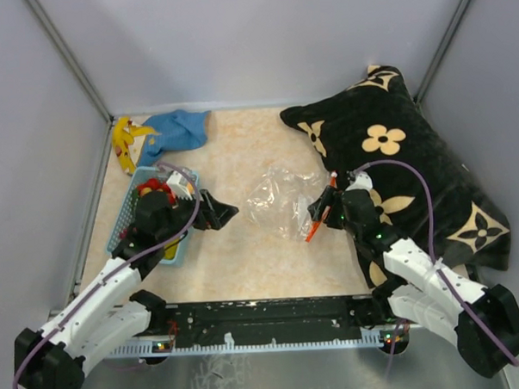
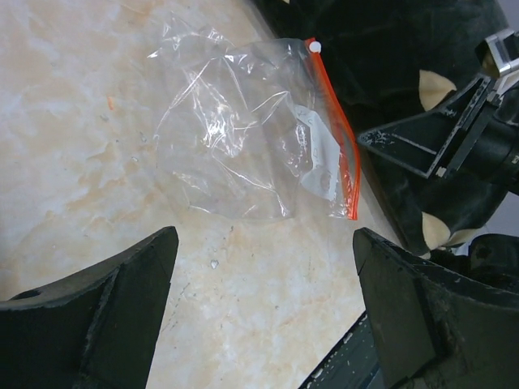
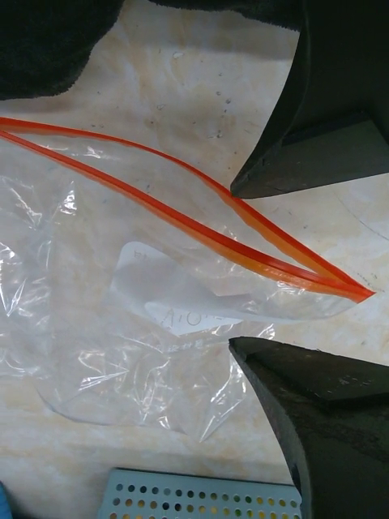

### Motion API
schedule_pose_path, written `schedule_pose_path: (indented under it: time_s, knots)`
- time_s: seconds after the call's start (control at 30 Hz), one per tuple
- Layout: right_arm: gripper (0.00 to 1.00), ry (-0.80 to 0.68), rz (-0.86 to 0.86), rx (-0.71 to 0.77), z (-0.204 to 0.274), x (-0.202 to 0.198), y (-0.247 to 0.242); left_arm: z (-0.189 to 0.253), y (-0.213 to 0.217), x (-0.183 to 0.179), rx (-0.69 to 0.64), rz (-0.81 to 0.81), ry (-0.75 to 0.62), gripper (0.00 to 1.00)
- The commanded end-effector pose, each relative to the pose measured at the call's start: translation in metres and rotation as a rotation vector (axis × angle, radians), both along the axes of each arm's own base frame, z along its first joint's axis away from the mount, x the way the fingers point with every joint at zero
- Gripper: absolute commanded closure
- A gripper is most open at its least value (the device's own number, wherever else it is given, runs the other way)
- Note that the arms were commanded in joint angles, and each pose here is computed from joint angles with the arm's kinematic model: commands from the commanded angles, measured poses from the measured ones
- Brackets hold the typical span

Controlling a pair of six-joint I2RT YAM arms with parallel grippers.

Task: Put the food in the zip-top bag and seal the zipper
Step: Pick up the zipper food storage bag at the center of the board.

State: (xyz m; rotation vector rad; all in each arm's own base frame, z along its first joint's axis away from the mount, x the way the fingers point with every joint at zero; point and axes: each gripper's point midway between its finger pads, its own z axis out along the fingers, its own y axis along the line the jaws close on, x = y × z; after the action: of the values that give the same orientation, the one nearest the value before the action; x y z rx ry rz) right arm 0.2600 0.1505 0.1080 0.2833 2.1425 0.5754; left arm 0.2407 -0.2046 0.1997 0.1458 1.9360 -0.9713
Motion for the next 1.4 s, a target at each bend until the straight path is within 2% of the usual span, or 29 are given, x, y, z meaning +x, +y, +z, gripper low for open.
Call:
schedule_pose_path:
  time_s: [0.0, 0.37, 0.63, 0.8, 0.9, 1.1, 1.37]
  knots:
    - [0.31, -0.106, -0.056, 0.065, 0.022, 0.022, 0.006, -0.001, -0.017, 0.004, 0.020, -0.003, -0.044, 0.06]
    - [0.45, -0.101, -0.042, 0.079, 0.016, 0.032, 0.020, -0.011, -0.067, -0.010, 0.102, -0.092, -0.071, 0.07]
    - [0.70, -0.154, 0.018, 0.120, 0.041, 0.028, 0.036, -0.014, -0.091, -0.009, 0.174, -0.097, -0.112, 0.08]
    - [0.93, -0.189, 0.040, 0.134, 0.062, 0.028, 0.045, -0.005, -0.109, -0.004, 0.212, -0.095, -0.165, 0.08]
    - [0.99, -0.205, 0.045, 0.139, 0.072, 0.028, 0.050, -0.006, -0.120, 0.002, 0.254, -0.089, -0.184, 0.09]
    - [1.00, -0.203, 0.045, 0.146, 0.085, 0.026, 0.060, -0.011, -0.138, 0.003, 0.324, -0.078, -0.209, 0.12]
    - [1.00, -0.177, 0.016, 0.202, 0.094, 0.022, 0.072, -0.011, -0.153, -0.006, 0.329, -0.080, -0.236, 0.12]
